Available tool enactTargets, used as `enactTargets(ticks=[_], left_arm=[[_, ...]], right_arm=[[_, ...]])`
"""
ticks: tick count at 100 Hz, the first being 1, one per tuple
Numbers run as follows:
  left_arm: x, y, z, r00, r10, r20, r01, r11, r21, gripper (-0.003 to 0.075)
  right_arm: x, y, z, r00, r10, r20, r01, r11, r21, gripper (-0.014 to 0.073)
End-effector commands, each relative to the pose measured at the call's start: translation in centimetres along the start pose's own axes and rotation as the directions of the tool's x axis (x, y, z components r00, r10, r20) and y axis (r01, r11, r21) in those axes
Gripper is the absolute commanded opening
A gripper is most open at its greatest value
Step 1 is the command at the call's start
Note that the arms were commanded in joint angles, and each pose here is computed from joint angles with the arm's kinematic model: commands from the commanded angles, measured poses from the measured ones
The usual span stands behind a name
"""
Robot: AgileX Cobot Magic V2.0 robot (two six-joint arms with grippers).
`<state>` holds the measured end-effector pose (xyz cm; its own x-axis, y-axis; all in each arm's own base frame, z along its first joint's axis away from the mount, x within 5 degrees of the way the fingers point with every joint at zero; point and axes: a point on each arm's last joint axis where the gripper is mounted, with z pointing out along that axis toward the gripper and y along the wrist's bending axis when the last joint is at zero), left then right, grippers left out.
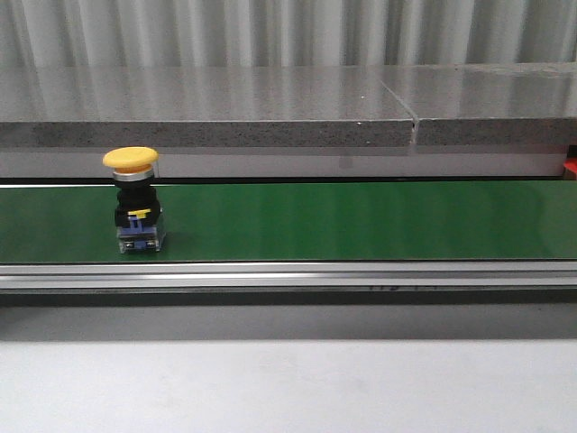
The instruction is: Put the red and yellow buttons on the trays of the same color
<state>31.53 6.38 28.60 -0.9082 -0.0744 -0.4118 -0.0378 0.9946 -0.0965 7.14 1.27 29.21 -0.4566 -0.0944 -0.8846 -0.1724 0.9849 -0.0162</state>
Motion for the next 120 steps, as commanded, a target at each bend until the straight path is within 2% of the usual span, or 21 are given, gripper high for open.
enactTargets(ticks=[1, 11, 18, 25, 37, 39, 58, 79, 92, 120], left_arm=[[-1.0, -0.8, -3.1, 0.988, 0.001, 0.157, -0.001, 1.0, -0.001, 0.0573], [-1.0, -1.0, -4.6, 0.976, 0.031, 0.216, -0.028, 0.999, -0.015, 0.0565], [-0.9, -1.6, -5.7, 0.967, 0.077, 0.245, -0.075, 0.997, -0.021, 0.0512], [-0.7, -2.5, -6.6, 0.956, 0.102, 0.276, -0.101, 0.995, -0.019, 0.0375], [-0.3, -4.7, -8.2, 0.927, 0.194, 0.322, -0.191, 0.981, -0.041, 0.0009], [-0.3, -5.1, -8.4, 0.922, 0.211, 0.324, -0.208, 0.977, -0.043, -0.0025], [1.2, -8.7, -10.5, 0.854, 0.327, 0.405, -0.338, 0.94, -0.045, -0.0021], [4.3, -11.1, -12.0, 0.798, 0.345, 0.494, -0.391, 0.92, -0.01, -0.0021], [6.7, -11.5, -12.9, 0.769, 0.357, 0.531, -0.421, 0.907, -0.001, -0.0021], [12.7, -10.4, -13.7, 0.742, 0.312, 0.593, -0.41, 0.912, 0.033, -0.0021]], right_arm=[[-1.2, -0.1, -0.4, 0.997, -0.016, 0.081, 0.015, 1.0, 0.013, -0.0069], [-1.2, -0.1, -0.4, 0.997, -0.016, 0.081, 0.015, 1.0, 0.013, -0.0069], [-1.2, -0.1, -0.4, 0.997, -0.016, 0.081, 0.015, 1.0, 0.013, -0.0069], [-1.2, -0.1, -0.4, 0.997, -0.016, 0.081, 0.015, 1.0, 0.013, -0.0069], [-1.2, -0.1, -0.4, 0.997, -0.016, 0.081, 0.015, 1.0, 0.013, -0.0069], [-1.2, -0.1, -0.4, 0.997, -0.016, 0.081, 0.015, 1.0, 0.013, -0.0069], [-1.2, -0.1, -0.4, 0.997, -0.016, 0.081, 0.015, 1.0, 0.013, -0.0069], [-1.2, -0.1, -0.4, 0.997, -0.016, 0.081, 0.015, 1.0, 0.013, -0.0069], [-1.2, -0.1, -0.4, 0.997, -0.016, 0.081, 0.015, 1.0, 0.013, -0.0069], [-1.2, -0.1, -0.4, 0.997, -0.016, 0.081, 0.015, 1.0, 0.013, -0.0069]])
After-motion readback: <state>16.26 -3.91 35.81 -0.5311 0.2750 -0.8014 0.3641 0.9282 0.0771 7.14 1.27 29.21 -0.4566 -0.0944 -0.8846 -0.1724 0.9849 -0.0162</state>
